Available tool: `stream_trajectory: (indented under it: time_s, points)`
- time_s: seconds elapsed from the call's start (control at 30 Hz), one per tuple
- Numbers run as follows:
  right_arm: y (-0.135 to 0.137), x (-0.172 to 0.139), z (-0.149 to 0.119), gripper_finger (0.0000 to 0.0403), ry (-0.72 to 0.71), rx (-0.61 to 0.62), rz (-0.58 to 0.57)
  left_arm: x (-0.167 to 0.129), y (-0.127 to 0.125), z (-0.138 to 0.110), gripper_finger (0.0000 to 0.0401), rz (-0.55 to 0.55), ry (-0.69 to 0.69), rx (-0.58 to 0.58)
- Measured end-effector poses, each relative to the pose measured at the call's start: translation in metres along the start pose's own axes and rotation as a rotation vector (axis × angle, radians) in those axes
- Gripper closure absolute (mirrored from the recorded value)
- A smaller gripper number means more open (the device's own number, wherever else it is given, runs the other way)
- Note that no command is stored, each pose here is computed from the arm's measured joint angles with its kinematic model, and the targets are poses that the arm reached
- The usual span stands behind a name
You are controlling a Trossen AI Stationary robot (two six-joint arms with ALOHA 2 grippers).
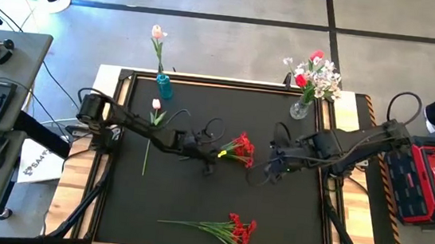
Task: Sort flowers into vase by color
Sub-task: Put the top red flowers into the blue vase
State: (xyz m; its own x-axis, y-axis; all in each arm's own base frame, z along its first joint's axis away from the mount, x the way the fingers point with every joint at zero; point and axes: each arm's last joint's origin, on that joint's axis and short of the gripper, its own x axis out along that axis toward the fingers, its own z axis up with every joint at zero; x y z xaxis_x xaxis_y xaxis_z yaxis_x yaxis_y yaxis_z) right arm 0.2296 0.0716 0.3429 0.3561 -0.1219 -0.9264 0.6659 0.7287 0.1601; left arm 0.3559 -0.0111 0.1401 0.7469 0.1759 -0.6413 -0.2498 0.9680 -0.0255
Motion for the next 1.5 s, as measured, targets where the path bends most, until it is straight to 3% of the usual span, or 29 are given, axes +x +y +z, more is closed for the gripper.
stream_trajectory:
  time_s: [0.13,0.27,0.6,0.77,0.97,1.1,1.33,1.5]
  points:
    - [0.004,-0.002,-0.006,0.0164,0.000,-0.015,0.010,0.003,0.009,0.005,0.0227,0.018,-0.015,0.011]
    - [0.006,-0.003,-0.010,0.0164,0.002,-0.024,0.018,0.012,0.024,-0.004,0.0227,0.052,0.059,0.001]
    - [0.011,-0.006,-0.021,0.0164,-0.030,-0.058,0.018,0.025,0.031,-0.018,0.0235,-0.086,0.165,-0.120]
    - [0.013,-0.007,-0.024,0.0164,-0.064,-0.076,0.008,0.027,0.023,-0.022,0.0274,-0.081,0.176,-0.141]
    - [0.013,-0.008,-0.024,0.0164,-0.112,-0.084,-0.012,0.027,0.018,-0.021,0.0354,-0.063,0.170,-0.217]
    - [0.013,-0.008,-0.024,0.0164,-0.132,-0.085,-0.020,0.026,0.017,-0.014,0.0394,-0.086,0.168,-0.272]
    - [0.011,-0.009,-0.023,0.0164,-0.210,-0.097,-0.076,0.004,0.020,0.027,0.0398,-0.111,0.032,-0.334]
    - [0.006,-0.003,-0.021,0.0164,-0.218,-0.090,-0.118,-0.029,0.031,0.056,0.0400,-0.049,-0.112,-0.349]
